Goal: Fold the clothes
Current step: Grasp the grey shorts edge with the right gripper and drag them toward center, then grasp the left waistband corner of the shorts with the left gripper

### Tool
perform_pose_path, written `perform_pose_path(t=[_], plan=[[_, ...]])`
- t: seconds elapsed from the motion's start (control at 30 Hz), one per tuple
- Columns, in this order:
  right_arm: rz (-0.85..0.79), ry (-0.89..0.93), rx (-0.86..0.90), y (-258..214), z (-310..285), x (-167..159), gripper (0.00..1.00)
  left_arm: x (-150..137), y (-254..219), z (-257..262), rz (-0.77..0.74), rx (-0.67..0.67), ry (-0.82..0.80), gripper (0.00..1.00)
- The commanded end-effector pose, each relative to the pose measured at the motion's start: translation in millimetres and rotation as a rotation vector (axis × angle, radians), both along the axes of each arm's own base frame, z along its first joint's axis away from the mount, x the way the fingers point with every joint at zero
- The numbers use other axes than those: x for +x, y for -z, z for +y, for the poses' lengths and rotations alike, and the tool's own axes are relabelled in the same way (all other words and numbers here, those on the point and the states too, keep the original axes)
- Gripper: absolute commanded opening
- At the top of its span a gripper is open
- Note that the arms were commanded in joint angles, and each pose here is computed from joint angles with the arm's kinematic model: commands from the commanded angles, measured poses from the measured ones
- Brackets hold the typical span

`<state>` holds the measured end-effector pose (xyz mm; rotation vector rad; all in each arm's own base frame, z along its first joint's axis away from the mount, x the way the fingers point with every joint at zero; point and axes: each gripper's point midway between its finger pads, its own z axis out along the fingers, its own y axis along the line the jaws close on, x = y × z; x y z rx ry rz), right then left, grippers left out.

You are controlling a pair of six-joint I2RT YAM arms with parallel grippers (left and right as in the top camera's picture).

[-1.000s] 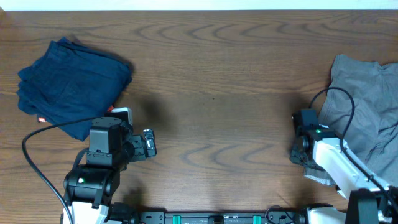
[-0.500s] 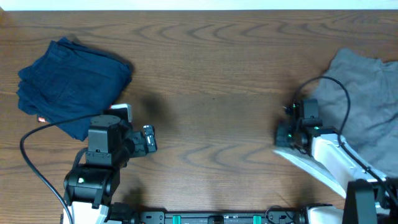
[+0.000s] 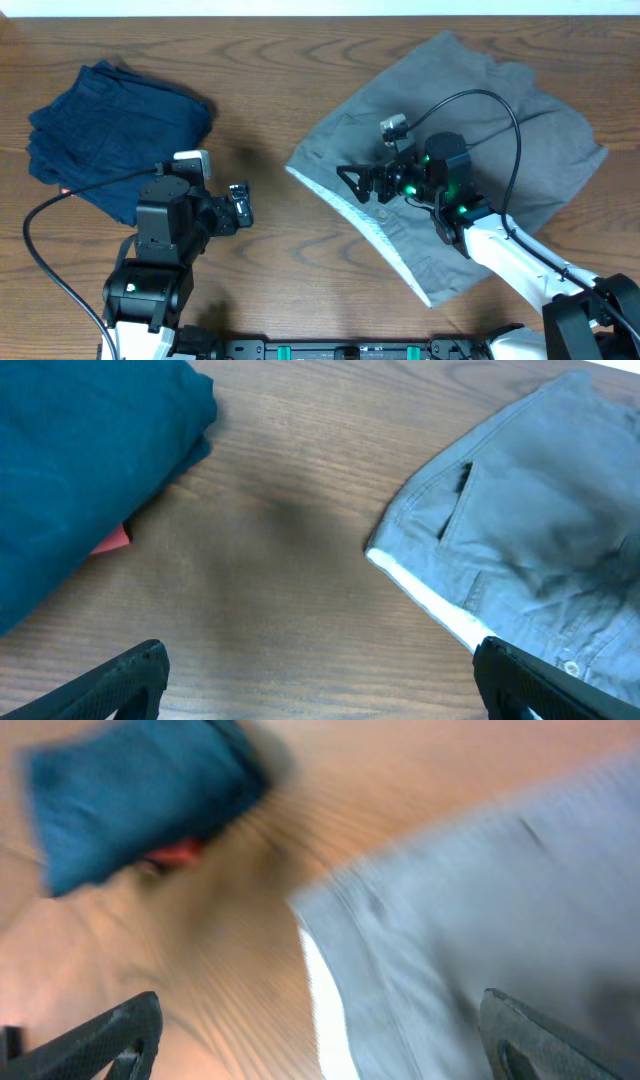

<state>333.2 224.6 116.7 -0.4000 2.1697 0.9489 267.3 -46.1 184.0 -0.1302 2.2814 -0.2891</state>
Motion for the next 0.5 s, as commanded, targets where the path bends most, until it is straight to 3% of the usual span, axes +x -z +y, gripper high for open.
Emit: perform_pose_path(t=[0.0, 0.2, 0.47], plan=[[0.061, 0.175, -0.094, 16, -42, 13, 0.99, 4, -10, 1, -0.027, -0.007, -0.008, 0.98], [0.155, 0.448, -0.283, 26, -129, 6, 0.99, 17, 0, -2, 0.017, -0.090, -0.071, 0.98], [0.237, 0.580, -0.369, 15, -192, -32, 0.99, 43, 56, -44, 0.206, -0.224, 0.070, 0.98]])
